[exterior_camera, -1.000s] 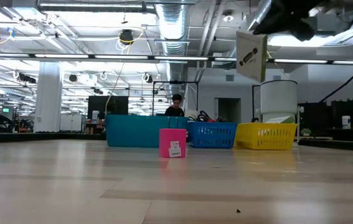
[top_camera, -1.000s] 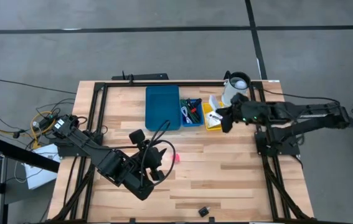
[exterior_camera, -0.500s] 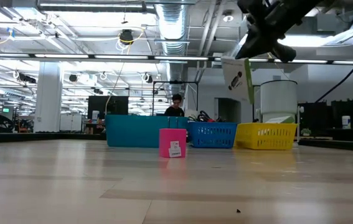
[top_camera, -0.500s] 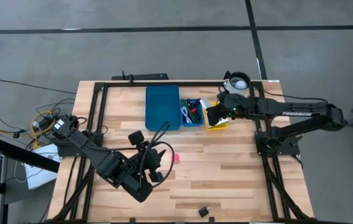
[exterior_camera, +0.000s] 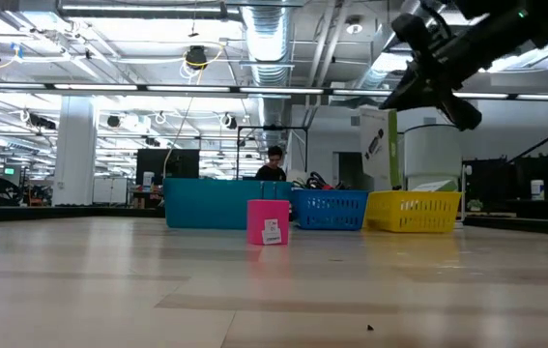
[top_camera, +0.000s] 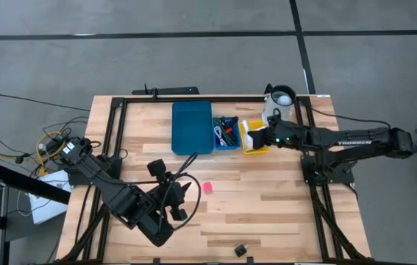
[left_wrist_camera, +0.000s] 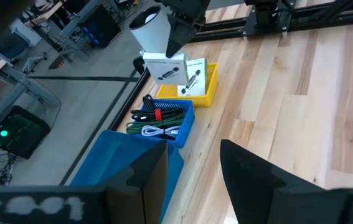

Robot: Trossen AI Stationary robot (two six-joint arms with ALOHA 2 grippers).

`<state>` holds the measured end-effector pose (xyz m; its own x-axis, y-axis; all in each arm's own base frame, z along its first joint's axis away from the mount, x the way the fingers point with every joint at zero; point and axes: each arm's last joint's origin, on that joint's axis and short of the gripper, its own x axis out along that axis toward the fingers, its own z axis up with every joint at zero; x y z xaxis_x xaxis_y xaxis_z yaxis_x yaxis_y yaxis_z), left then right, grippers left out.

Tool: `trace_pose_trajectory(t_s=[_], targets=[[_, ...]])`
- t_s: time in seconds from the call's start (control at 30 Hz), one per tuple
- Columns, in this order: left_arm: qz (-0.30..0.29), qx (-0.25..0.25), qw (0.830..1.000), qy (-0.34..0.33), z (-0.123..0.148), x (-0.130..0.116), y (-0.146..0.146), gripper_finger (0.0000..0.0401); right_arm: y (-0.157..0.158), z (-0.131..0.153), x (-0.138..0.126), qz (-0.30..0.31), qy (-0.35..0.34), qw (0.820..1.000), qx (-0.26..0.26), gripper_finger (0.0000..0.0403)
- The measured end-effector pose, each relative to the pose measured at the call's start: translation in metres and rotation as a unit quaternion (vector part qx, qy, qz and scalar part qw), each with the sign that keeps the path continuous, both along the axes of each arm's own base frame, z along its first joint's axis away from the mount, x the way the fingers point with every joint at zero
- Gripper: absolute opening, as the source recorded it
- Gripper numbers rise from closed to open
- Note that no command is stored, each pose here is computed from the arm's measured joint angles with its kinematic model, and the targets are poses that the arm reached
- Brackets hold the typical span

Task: Pick and place items into bin
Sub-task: Put the card reader box into the yellow basket, then put the black charger adapter into the blue bin

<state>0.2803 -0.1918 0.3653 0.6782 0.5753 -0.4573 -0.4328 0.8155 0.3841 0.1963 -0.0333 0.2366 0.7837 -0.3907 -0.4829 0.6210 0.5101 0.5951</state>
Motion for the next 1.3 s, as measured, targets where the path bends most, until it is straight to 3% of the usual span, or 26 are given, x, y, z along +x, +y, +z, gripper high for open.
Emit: trace_pose_trajectory(t_s=[0.4, 0.6, 1.1, 1.3], targets=[[0.007, -0.011, 1.000, -0.010, 0.000, 0.000, 0.000, 0.0138, 0.002, -0.046, -0.021, -0.029, -0.081, 0.996, 0.019, 0.0000], [0.008, -0.014, 1.000, -0.013, 0.000, 0.001, 0.000, 0.0138, 0.002, -0.052, -0.023, -0.034, -0.067, 0.997, 0.028, 0.0006], [0.008, -0.013, 1.000, -0.013, 0.000, 0.000, 0.000, 0.0138, 0.000, -0.053, -0.024, -0.014, -0.039, 0.999, -0.004, 0.0122], [0.028, 0.035, 0.998, -0.045, 0.003, 0.000, 0.002, 0.0138, 0.001, -0.043, -0.030, 0.019, -0.046, 0.997, -0.054, 0.0152]])
